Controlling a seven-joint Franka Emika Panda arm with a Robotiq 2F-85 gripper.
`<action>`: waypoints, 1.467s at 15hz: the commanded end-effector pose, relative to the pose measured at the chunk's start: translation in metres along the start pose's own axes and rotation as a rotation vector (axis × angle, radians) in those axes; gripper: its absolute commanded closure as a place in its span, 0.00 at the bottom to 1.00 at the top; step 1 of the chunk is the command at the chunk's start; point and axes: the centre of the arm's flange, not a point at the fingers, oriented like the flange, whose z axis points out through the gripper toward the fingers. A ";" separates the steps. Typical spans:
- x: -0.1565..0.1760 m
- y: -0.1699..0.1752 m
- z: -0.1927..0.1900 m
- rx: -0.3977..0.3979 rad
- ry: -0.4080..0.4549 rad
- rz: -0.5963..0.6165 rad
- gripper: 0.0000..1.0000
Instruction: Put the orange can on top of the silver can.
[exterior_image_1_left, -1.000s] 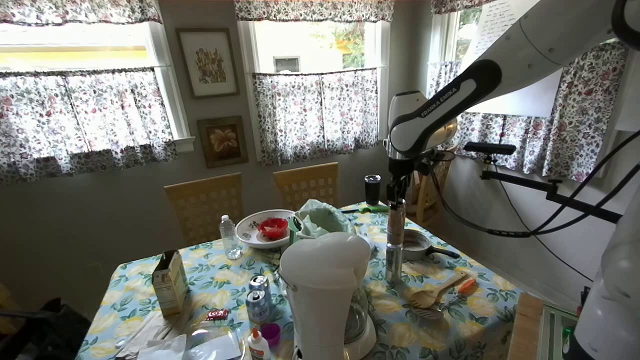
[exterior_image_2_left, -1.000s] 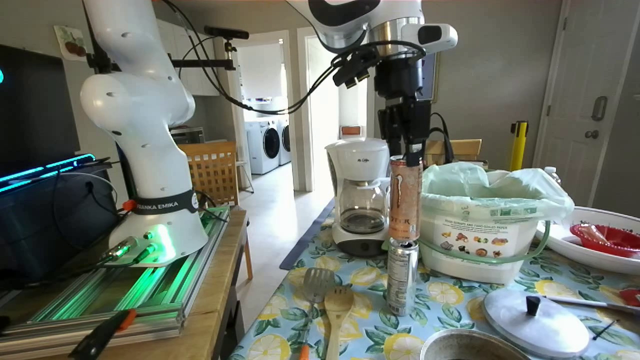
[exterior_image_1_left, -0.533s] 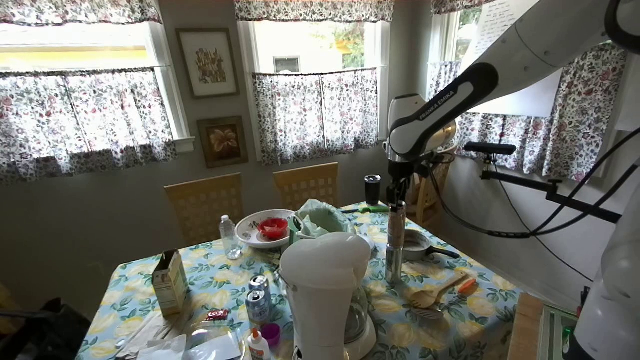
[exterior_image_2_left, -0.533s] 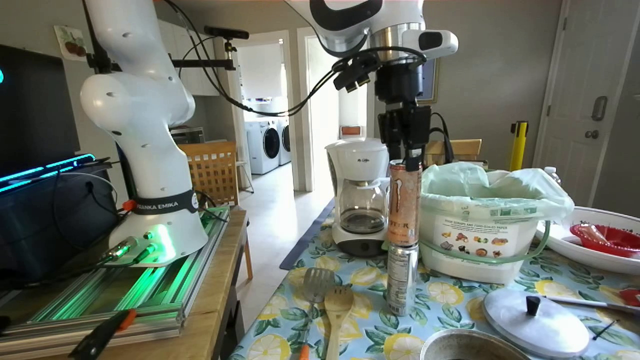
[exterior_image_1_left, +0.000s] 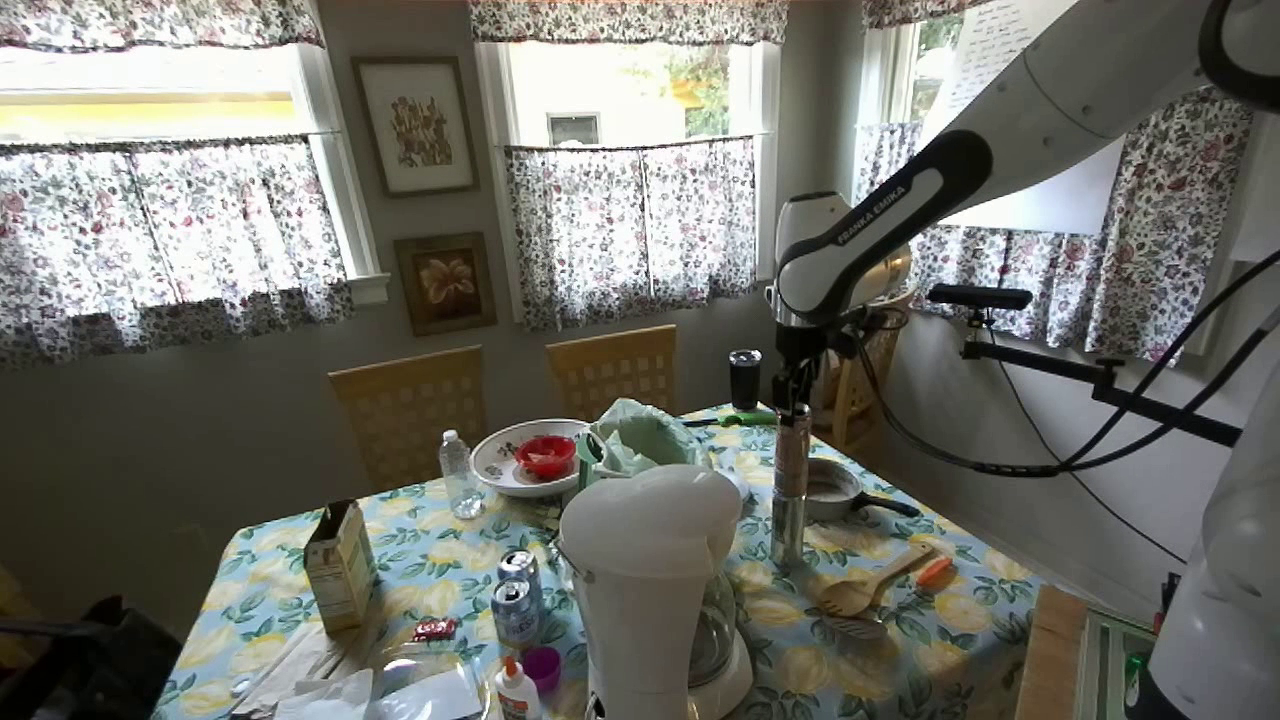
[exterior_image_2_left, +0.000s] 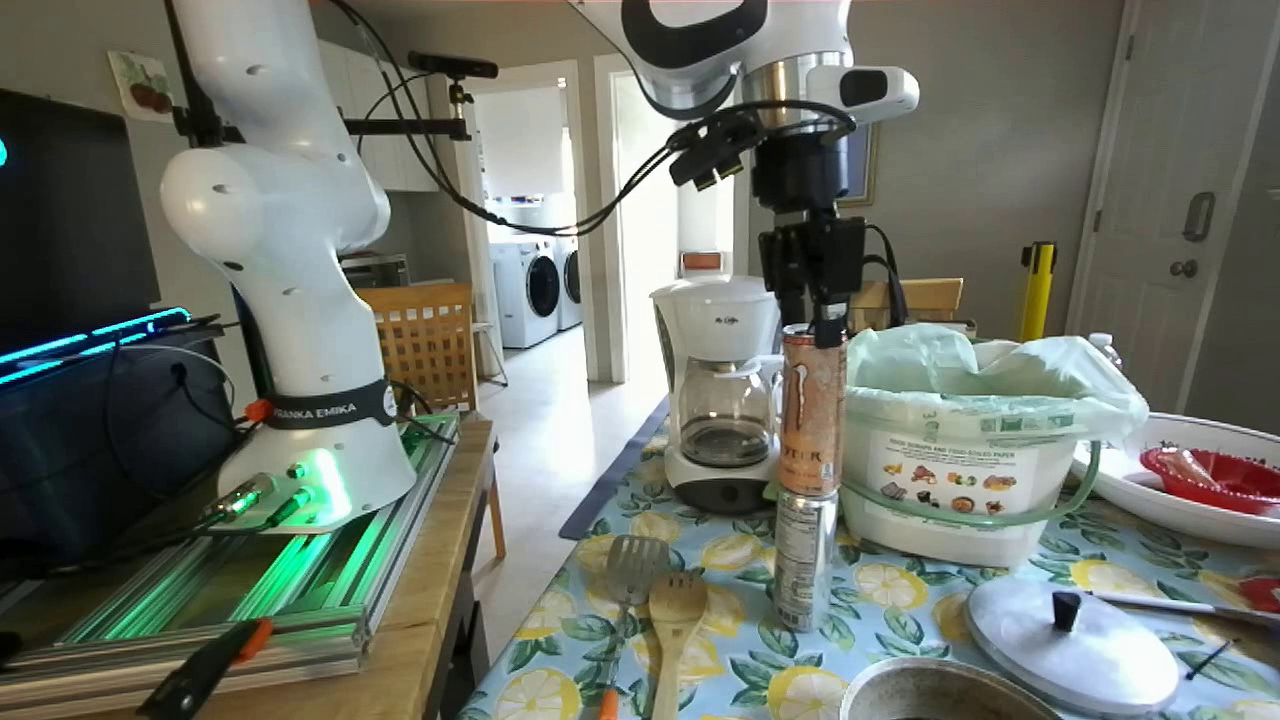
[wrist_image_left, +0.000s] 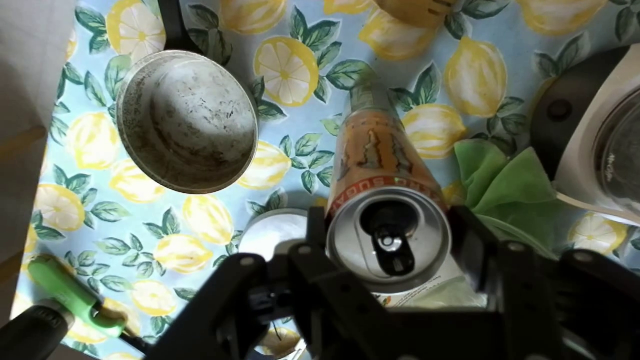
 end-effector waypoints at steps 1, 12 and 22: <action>-0.001 0.000 0.006 -0.009 0.007 -0.017 0.62; -0.001 0.000 0.007 -0.008 0.001 -0.019 0.01; -0.001 0.000 0.008 -0.006 -0.001 -0.019 0.00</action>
